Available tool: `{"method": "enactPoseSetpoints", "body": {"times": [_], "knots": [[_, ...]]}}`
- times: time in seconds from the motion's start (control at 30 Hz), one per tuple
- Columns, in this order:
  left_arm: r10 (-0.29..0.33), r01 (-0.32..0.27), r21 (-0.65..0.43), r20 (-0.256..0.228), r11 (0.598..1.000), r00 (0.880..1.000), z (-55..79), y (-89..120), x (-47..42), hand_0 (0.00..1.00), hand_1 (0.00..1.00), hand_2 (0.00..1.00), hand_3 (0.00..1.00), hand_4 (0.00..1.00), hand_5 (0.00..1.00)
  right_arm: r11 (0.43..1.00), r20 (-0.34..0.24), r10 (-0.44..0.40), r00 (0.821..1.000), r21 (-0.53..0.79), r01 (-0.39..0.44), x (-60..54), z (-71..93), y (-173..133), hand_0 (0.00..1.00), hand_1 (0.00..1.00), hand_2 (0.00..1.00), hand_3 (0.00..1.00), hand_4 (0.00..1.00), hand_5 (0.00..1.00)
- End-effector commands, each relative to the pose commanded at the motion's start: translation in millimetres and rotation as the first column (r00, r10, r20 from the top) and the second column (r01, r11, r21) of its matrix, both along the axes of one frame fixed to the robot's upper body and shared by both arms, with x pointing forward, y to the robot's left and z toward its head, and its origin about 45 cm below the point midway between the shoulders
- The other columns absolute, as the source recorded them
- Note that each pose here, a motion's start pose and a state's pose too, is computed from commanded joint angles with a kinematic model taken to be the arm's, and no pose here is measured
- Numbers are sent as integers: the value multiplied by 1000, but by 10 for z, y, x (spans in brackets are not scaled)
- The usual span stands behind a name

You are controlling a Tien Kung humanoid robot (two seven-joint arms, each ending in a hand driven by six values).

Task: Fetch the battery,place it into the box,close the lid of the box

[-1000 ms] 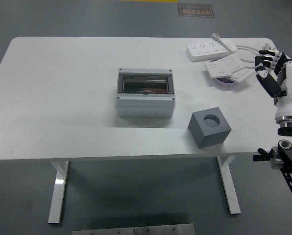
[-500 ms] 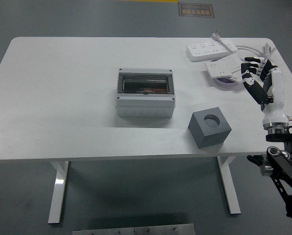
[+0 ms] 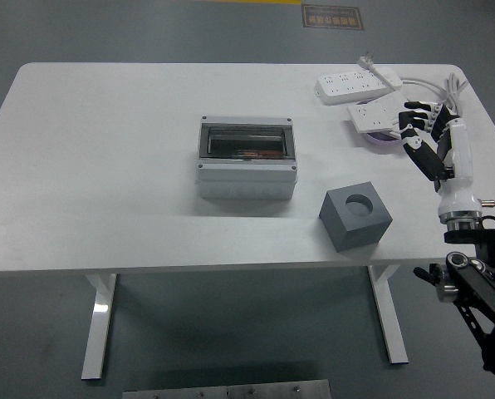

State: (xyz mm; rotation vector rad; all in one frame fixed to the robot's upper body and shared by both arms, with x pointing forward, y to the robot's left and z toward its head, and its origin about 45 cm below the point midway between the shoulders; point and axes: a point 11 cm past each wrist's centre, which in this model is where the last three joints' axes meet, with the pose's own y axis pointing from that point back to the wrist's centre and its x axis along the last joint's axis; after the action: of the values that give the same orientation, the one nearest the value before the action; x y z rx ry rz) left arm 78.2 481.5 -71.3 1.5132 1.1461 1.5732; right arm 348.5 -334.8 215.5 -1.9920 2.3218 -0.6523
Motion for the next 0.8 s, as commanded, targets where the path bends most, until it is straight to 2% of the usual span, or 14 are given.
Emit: {"method": "enactPoseSetpoints", "body": {"times": [0.8], "knots": [[11, -11, -19, 11, 1000, 1000, -57, -113, -4, 567, 724, 598, 534, 427, 2, 1000, -17, -20, 1000, 6, 20, -36, -57, -28, 574, 515, 524, 595, 670, 396]]}}
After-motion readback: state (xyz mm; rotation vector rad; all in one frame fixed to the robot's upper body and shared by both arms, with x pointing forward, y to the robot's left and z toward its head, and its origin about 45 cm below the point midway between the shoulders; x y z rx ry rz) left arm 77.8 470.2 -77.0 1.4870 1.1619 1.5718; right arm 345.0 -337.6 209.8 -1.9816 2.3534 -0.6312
